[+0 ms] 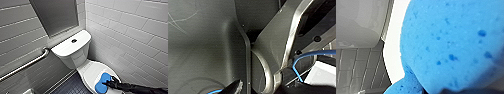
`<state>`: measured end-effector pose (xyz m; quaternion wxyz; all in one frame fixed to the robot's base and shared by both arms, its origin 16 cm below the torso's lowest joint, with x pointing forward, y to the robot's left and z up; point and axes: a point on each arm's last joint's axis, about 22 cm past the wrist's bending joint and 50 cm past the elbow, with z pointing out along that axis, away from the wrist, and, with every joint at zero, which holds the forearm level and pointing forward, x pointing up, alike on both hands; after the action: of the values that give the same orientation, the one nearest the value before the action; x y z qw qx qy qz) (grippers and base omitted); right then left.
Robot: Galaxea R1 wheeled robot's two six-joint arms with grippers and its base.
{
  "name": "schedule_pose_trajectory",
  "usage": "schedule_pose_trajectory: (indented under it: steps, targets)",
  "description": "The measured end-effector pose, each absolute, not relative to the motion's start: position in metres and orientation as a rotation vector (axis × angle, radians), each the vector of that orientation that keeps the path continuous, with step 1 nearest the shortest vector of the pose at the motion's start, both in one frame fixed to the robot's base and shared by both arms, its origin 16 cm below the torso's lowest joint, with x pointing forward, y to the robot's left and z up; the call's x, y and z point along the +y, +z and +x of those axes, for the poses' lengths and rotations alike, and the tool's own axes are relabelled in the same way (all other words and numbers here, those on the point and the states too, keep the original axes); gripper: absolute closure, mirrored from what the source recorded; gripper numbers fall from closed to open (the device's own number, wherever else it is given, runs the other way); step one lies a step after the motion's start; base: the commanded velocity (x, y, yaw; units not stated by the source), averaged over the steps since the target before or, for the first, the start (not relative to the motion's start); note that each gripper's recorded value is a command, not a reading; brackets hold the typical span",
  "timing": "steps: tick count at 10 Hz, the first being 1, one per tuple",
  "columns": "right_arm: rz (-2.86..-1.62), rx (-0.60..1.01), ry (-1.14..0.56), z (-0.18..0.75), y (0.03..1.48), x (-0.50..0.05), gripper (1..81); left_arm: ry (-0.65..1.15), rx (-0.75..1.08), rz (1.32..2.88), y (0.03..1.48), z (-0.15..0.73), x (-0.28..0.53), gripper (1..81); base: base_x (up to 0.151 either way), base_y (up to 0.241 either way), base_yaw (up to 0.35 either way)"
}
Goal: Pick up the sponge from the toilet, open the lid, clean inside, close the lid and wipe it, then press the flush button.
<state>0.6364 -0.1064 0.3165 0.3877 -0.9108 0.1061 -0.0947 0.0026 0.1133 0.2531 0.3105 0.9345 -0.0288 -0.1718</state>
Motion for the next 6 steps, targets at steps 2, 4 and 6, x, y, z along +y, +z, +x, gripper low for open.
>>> schedule_pose_trajectory:
  steps: [2,4,6]
  targets:
    - [-2.339,0.336,-0.245,0.607,0.307,-0.151,81.1,-0.454,-0.076,2.468,0.253,0.002,0.114,1.0,0.000,0.000,0.000]
    - [-2.354,0.409,-0.251,0.569,0.302,-0.193,81.1,-0.455,-0.077,2.470,0.253,0.002,0.115,1.0,0.000,0.000,0.000]
    - [-2.393,0.459,-0.235,0.532,0.302,-0.240,81.1,-0.455,-0.080,2.473,0.252,0.002,0.118,1.0,0.000,0.000,0.000]
